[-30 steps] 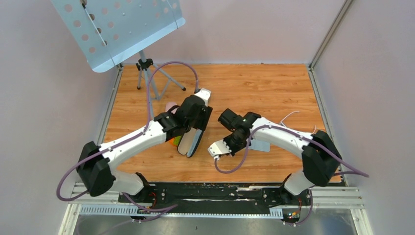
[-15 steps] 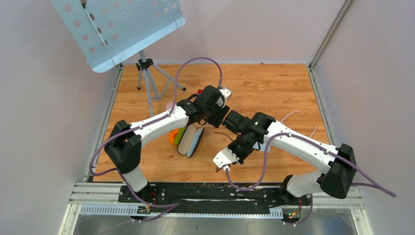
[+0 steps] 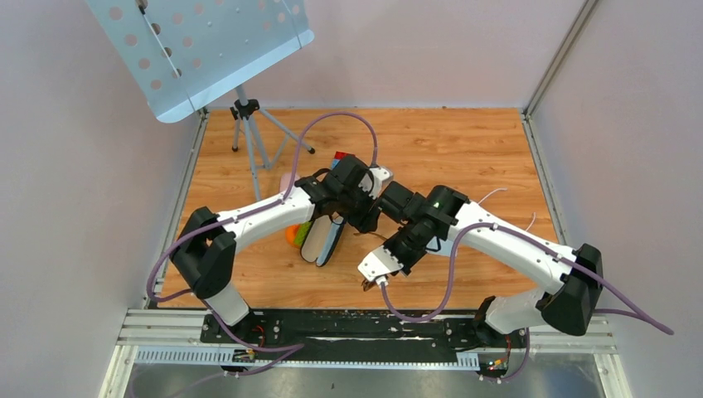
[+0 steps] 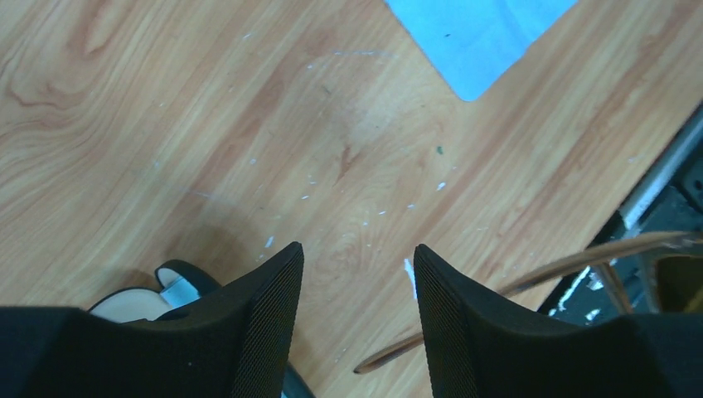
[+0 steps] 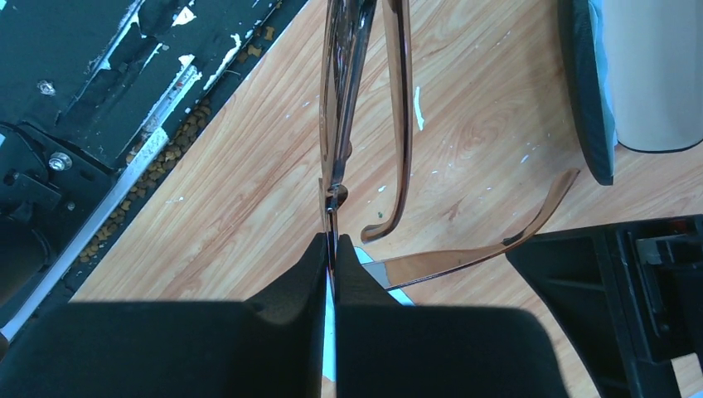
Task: Organize the sunglasses
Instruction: Fold the sunglasses at the center of the board, then place the sunglasses in the sunglasses case.
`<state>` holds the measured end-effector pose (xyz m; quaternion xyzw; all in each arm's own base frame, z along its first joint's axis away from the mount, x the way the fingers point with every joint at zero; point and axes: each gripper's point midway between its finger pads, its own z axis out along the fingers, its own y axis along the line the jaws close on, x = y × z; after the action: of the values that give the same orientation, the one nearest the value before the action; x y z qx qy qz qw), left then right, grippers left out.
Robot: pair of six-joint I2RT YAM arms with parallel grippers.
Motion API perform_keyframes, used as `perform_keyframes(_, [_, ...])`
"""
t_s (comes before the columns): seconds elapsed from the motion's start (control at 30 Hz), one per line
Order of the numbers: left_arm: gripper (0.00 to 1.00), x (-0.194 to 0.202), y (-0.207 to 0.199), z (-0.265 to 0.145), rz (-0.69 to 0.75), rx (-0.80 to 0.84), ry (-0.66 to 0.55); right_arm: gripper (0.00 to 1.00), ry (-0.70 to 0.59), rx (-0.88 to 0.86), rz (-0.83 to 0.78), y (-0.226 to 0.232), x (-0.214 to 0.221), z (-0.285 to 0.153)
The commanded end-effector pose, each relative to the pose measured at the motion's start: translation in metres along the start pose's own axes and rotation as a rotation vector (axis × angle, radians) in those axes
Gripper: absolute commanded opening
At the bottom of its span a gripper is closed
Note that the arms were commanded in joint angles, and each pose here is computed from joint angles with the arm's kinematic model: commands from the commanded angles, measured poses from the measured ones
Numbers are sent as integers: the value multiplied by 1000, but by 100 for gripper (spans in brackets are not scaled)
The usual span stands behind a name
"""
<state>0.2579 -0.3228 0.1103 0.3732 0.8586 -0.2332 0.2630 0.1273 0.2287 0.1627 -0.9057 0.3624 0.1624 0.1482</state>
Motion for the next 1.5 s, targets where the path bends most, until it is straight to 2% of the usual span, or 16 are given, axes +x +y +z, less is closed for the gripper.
perform_keyframes(0.0, [54,-6,-30,-19,-6,144,-46,0,50,47,5,-14,6,-1])
perform_keyframes(0.17, [53,-4,-54,-32,-15,231,-63,0,103,102,50,-29,18,5])
perform_keyframes(0.57, [51,5,-67,-41,-101,266,-73,0,133,167,74,-44,24,5])
perform_keyframes(0.83, [59,-22,-4,-76,-101,-134,-222,0,116,107,93,-21,29,21])
perform_keyframes(0.97, [60,-8,32,-103,-151,-351,-310,0,85,59,129,-6,30,32])
perform_keyframes(1.03, [60,-5,41,-131,-143,-416,-408,0,54,35,153,0,27,33])
perform_keyframes(1.13, [63,-1,41,-169,-70,-431,-566,0,-7,-10,216,4,26,26])
perform_keyframes(1.2, [66,2,32,-190,22,-398,-631,0,-60,-45,273,4,25,19])
perform_keyframes(1.33, [68,11,2,-209,248,-290,-640,0,-126,-137,396,0,22,9])
perform_keyframes(1.47, [67,18,-28,-208,481,-214,-594,0,-188,-230,533,-10,14,6])
